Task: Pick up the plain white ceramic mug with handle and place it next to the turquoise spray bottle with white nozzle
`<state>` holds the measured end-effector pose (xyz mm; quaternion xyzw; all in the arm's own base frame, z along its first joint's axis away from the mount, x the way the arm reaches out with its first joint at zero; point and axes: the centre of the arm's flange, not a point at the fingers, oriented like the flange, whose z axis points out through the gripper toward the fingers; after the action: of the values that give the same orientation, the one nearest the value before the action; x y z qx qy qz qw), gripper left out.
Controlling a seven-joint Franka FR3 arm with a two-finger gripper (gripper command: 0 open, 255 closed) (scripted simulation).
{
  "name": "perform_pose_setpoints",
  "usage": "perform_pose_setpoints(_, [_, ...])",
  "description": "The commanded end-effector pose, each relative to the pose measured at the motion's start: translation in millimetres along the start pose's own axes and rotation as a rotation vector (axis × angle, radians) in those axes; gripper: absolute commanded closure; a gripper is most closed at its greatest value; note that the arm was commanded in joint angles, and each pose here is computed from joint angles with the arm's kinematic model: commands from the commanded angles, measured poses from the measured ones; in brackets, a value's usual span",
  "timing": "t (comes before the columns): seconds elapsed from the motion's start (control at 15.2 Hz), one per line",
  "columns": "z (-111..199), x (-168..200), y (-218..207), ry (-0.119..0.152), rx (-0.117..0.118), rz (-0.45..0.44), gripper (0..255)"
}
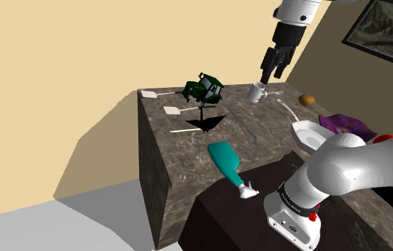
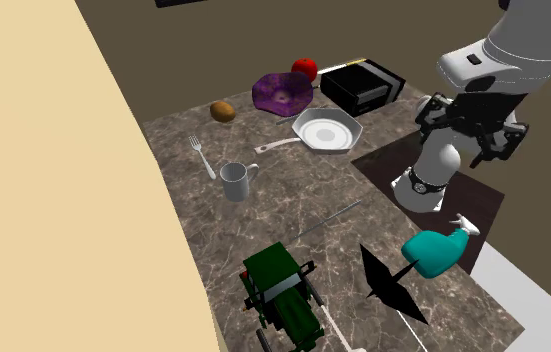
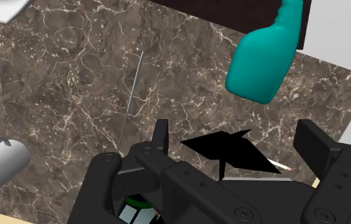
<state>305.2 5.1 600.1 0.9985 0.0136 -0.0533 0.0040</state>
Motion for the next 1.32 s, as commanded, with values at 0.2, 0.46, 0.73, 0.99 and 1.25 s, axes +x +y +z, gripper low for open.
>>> perform_pose_setpoints(0.2, [15, 17, 32, -0.005, -0.002, -0.007, 0])
perform_pose_setpoints(0.46, [36, 41, 75, -0.012, -0.005, -0.015, 0])
perform_pose_setpoints(0.73, [57, 65, 117, -0.018, -0.009, -0.024, 0])
perform_pose_setpoints(0.99, [77, 89, 159, -0.025, -0.012, -0.033, 0])
perform_pose_setpoints(1.25, [98, 113, 202, -0.032, -0.015, -0.041, 0])
